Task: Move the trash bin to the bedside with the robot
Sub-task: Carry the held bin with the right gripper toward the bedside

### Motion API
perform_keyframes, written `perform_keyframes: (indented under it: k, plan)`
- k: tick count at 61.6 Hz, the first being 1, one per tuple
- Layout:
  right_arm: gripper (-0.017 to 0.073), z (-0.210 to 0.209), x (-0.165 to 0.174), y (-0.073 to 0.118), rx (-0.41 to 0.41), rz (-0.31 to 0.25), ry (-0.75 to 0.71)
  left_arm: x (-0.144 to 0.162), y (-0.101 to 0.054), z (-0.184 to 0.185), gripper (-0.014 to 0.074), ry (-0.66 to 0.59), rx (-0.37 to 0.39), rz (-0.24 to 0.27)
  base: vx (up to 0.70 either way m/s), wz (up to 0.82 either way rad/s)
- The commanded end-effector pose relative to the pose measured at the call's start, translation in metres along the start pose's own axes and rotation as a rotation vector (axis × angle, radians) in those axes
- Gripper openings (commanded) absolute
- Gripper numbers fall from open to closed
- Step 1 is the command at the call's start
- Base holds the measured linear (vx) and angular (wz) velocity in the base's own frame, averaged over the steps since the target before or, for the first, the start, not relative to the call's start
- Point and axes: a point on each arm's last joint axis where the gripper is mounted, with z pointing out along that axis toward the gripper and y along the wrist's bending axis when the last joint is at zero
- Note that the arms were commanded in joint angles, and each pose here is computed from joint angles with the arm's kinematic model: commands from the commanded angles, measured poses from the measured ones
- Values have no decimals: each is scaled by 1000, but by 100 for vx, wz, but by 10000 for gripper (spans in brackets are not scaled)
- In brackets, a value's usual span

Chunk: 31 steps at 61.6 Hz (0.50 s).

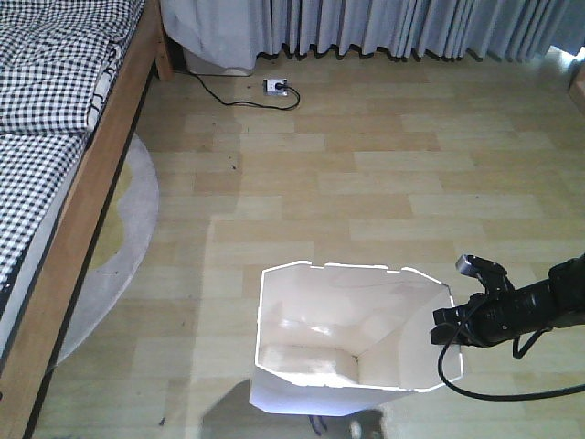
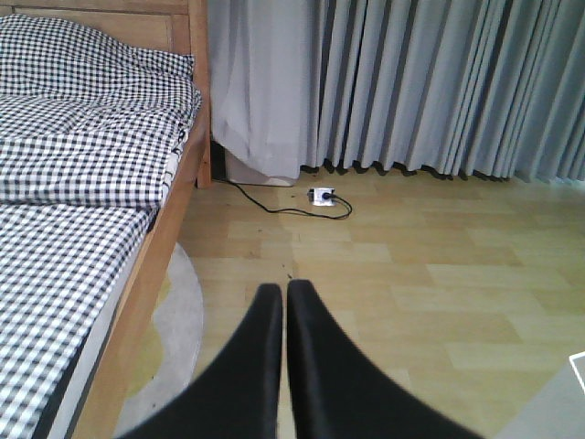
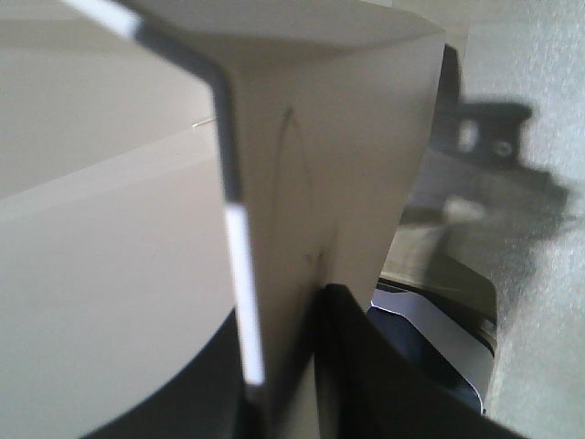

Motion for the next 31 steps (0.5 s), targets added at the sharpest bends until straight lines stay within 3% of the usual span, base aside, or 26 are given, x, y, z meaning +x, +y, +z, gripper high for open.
perform_keyframes:
  k: [1,31]
  plan:
    - [-5,-20,-18,29,-220,-33,-97,-1,0,0,-6,-65,4,-10,32,0]
    - [-5,-20,-18,29,-220,-33,-97,-1,0,0,-6,-65,4,-10,33,3]
